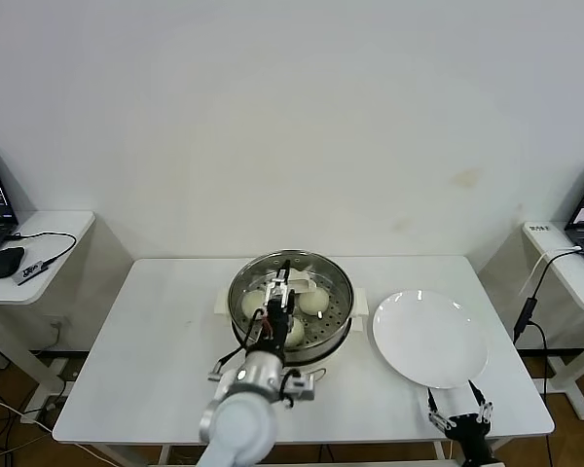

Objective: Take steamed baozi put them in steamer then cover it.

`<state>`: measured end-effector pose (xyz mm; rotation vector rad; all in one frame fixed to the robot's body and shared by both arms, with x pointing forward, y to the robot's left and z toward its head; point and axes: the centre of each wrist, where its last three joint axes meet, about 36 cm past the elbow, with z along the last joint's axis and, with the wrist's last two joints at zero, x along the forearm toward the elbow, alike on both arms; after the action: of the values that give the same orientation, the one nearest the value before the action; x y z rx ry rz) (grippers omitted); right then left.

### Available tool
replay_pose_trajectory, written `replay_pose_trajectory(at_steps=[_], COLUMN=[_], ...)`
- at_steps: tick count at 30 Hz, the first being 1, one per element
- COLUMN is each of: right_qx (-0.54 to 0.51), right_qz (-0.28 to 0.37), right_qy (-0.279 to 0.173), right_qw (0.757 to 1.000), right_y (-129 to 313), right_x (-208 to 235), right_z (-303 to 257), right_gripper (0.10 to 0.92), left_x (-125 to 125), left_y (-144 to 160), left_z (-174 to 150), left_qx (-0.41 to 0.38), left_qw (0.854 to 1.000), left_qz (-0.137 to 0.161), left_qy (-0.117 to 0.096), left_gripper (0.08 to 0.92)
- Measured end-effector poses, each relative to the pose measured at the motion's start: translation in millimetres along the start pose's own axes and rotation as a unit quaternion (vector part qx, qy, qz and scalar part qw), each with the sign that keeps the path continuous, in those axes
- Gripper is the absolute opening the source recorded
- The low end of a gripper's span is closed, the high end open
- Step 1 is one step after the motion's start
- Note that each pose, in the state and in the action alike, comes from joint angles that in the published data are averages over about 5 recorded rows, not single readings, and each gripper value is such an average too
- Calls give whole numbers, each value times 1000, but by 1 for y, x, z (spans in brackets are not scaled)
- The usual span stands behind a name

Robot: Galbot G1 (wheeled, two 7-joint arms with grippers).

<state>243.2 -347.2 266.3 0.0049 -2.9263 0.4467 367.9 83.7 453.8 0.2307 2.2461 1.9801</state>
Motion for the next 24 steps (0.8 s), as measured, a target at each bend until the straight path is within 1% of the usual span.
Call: replay_pose_trajectory(at_steps=[4, 7, 10, 12, 14, 17, 21, 24], right_qx=[0, -3, -4, -5, -4, -2, 4, 7], right_qz=[-2, -6, -11, -15, -20, -28, -39, -49], right_qy=[-2, -6, -8, -11, -15, -22, -30, -35], right_qw=[1000, 1000, 1000, 1000, 1000, 999, 999, 998], right_y=[0, 4, 8, 10, 12, 13, 10, 6], right_x=[1, 0, 1, 1, 2, 4, 8, 12], right_z=[0, -1, -3, -4, -6, -9, -13, -18], right_gripper=[823, 823, 823, 823, 823, 823, 823, 823], left_x=[27, 44, 59, 68, 77, 91, 108, 120], left_y=[1, -3, -12, -17, -23, -29, -38, -46], left_z=[12, 27, 47, 61, 73, 87, 98, 105], left_qx=[39, 88, 155, 208, 265, 351, 458, 523], left_qw=[999, 996, 988, 977, 963, 935, 885, 846], left_qz=[-7, -12, -24, -34, -42, -52, -59, -64], left_qy=[-10, -16, -17, -11, 0, 21, 52, 75], left_gripper=[822, 823, 823, 823, 823, 823, 823, 823])
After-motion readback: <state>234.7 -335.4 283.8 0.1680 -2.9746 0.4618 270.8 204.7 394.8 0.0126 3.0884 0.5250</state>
